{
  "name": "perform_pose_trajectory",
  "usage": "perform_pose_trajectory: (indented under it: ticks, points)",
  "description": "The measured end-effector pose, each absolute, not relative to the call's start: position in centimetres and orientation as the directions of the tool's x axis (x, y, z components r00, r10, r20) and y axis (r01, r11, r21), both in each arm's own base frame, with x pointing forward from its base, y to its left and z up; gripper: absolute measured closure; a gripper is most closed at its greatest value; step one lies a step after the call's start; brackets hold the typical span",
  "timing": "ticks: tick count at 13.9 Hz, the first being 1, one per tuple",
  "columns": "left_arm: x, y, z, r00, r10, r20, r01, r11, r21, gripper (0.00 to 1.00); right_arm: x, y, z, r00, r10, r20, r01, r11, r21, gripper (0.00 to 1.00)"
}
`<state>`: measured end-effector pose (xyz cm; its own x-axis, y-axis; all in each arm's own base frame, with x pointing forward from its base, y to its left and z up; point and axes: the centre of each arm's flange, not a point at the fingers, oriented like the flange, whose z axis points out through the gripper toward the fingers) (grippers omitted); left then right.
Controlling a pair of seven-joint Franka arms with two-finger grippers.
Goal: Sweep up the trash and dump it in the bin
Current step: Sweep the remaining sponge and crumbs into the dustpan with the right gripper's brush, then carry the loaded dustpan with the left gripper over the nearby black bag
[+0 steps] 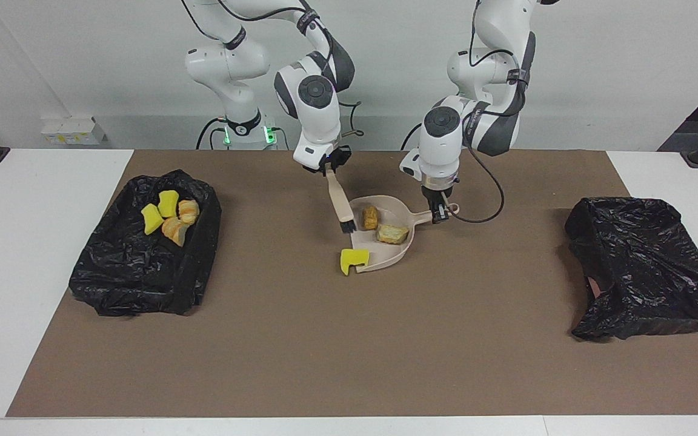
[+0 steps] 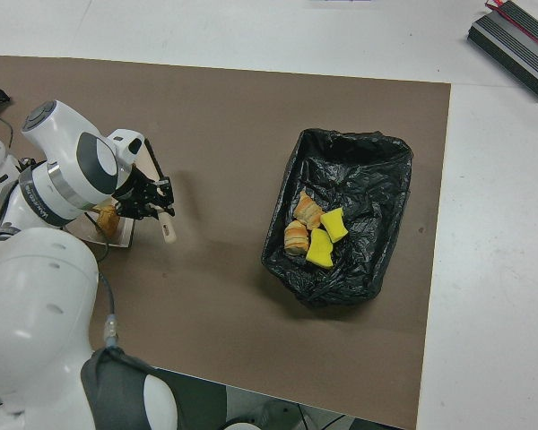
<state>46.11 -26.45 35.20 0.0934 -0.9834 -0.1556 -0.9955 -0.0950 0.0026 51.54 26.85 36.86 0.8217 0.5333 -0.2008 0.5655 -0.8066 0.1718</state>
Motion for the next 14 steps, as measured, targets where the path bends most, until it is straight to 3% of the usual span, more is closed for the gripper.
perform_pose_trajectory:
  ticks: [2,4,8,10,14]
  points:
    - [46.1,-26.4,35.2,0.095,-0.983,-0.156,-0.995,-0.096,0.002,0.69,53.5,27.8,33.5,0.803,0.549,-0.233,0.588,-0.793,0.158,0.73]
    - [46.1,-26.4,35.2,0.095,-0.983,-0.156,-0.995,-0.097,0.002,0.69,52.7,28.5,31.5,0.783,0.546,-0.297,0.599,-0.791,0.126,0.73]
    - [46.3,-26.2,35.2,0.1,-0.983,-0.156,-0.995,-0.102,0.002,0.69,48.4,32.1,32.6,0.77,0.516,-0.375,0.538,-0.841,-0.053,0.73]
    - [46.5,-25.8,35.2,0.089,-0.984,-0.155,-0.996,-0.09,0.003,0.69,46.8,33.4,33.1,0.781,0.495,-0.381,0.513,-0.856,-0.06,0.73]
    - [47.6,-24.5,35.3,0.006,-0.989,-0.15,-1.0,-0.008,0.016,0.69,46.7,33.1,34.5,0.854,0.37,-0.367,0.398,-0.917,0.001,0.73]
